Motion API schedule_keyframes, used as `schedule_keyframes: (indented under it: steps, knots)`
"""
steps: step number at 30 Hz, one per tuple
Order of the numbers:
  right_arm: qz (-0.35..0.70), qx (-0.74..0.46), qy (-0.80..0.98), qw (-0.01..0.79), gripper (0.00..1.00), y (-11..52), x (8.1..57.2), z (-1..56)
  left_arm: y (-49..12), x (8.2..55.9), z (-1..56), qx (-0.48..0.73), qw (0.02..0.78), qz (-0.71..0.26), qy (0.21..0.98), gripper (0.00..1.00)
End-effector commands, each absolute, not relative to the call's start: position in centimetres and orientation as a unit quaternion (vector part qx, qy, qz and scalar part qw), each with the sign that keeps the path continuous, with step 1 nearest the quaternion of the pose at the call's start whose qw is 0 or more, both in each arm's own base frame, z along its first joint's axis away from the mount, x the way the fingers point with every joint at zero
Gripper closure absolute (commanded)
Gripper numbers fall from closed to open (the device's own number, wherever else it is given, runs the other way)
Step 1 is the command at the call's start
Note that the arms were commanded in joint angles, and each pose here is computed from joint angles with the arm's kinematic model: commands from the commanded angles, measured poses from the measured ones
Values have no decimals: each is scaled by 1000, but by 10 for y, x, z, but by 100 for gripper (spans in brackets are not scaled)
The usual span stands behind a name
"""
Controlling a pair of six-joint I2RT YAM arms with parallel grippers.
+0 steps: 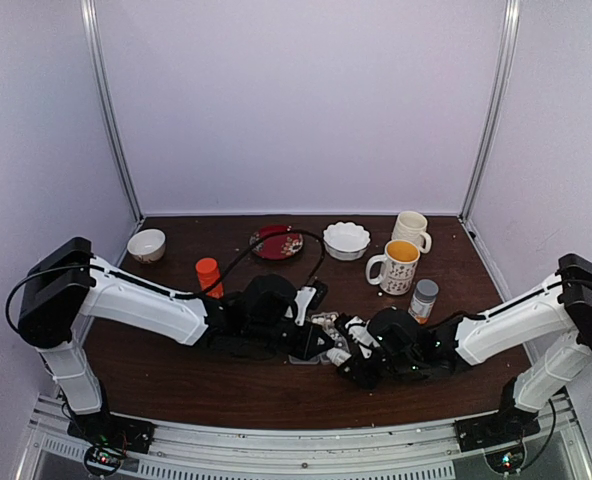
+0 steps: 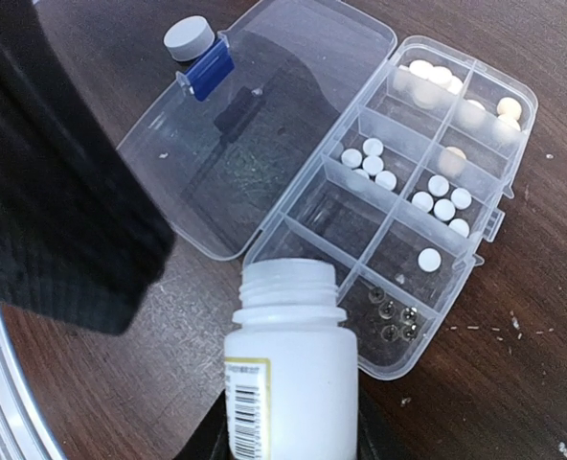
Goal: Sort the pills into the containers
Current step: Pour the pill into the compartment of the pill container.
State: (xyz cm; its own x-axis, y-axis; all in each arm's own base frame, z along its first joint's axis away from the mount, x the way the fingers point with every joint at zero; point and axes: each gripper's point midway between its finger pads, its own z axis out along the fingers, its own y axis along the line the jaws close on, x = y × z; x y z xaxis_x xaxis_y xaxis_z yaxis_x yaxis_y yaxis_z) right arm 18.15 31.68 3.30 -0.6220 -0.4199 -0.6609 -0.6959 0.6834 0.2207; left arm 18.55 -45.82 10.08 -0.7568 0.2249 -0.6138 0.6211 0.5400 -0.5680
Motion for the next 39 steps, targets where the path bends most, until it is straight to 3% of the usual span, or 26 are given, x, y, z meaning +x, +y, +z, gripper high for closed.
schedule_keyframes:
  steps: [1,10,16,20,33,39]
  knots:
    - [220,-314,878,286,100,314,183,34,-470,185,112,253,249,-435,828,100]
    - [214,-314,880,284,100,314,183,36,-469,195,119,229,282,-443,820,100]
    - [211,-316,881,282,100,313,183,35,-489,182,79,256,213,-446,831,100]
    - [212,-316,881,282,100,314,183,36,-482,182,68,251,209,-435,839,100]
    - [210,-317,879,286,100,315,185,44,-470,195,130,248,283,-431,820,100]
    - [209,-319,880,285,100,317,186,45,-479,187,102,253,243,-437,828,100]
